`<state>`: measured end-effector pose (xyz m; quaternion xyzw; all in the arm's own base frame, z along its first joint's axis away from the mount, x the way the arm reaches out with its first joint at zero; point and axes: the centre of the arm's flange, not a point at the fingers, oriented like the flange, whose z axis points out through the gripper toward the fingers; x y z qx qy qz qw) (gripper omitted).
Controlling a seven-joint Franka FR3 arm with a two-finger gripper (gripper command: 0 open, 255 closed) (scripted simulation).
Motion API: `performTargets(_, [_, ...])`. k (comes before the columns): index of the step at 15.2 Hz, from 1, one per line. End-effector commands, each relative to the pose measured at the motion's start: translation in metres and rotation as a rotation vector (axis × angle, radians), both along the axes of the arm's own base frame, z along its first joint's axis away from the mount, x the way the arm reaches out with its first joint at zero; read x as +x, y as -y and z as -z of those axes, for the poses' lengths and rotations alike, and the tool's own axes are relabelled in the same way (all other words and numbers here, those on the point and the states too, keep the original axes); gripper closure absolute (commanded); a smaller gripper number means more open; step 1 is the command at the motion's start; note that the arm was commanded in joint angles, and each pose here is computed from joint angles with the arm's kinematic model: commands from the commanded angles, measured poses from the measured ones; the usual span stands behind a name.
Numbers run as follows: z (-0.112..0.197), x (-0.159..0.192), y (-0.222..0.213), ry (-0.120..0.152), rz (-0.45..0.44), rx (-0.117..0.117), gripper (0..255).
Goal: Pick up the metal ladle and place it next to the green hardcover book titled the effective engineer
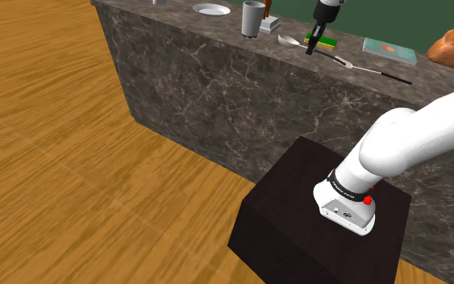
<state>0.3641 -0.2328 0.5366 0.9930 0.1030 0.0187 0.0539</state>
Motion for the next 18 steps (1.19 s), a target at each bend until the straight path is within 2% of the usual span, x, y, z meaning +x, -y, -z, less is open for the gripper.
performTargets(1, [-0.010,0.000,0.000,0.000,0.000,0.000,255])
performTargets(15, [-0.083,0.000,0.000,0.000,0.000,0.000,255])
performTargets(18, [-0.084,-0.034,0.020,0.000,0.000,0.000,255])
